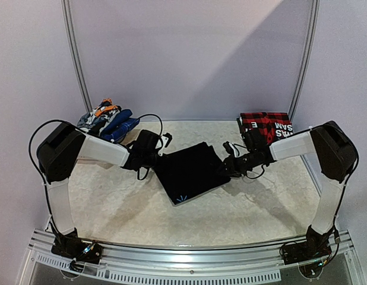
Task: Fold and stack the mixed laundry pile
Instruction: Rotate the square-folded T-shirt at the center of the board.
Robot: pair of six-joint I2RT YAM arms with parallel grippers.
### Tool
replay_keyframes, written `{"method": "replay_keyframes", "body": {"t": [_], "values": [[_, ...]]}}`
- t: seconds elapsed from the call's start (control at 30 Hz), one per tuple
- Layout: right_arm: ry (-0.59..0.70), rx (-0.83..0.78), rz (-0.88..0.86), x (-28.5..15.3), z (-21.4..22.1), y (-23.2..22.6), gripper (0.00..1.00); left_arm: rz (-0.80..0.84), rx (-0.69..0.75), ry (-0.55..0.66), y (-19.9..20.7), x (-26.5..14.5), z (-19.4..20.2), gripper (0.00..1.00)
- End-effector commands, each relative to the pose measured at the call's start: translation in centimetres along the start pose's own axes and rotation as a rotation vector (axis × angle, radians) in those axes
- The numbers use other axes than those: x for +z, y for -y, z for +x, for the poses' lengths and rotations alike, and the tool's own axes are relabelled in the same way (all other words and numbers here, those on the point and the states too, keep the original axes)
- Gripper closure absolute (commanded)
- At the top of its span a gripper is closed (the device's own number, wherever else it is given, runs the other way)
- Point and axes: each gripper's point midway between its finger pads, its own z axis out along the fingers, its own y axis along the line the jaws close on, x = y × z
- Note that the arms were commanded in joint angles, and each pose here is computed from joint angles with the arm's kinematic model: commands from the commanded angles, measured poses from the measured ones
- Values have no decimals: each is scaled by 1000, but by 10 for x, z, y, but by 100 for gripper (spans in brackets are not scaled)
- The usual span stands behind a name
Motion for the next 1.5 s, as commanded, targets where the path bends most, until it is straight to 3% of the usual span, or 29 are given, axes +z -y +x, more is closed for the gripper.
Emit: {"method": "replay_keyframes", "body": {"t": [0.0,0.27,0.9,1.2,1.47], "values": [[61,-9,11,-20,-16,-15,69,-5,-11,-4,-7,4,6,72],[66,59,113,-9,-19,23,70,1,-9,-7,-6,2,9,73],[-46,210,197,8,49,77,72,-5,10,-9,-7,2,7,73],[-116,312,218,5,89,69,73,-34,21,-17,-15,4,5,73],[-243,251,229,11,131,30,72,-51,48,-22,-18,7,-5,73]]}}
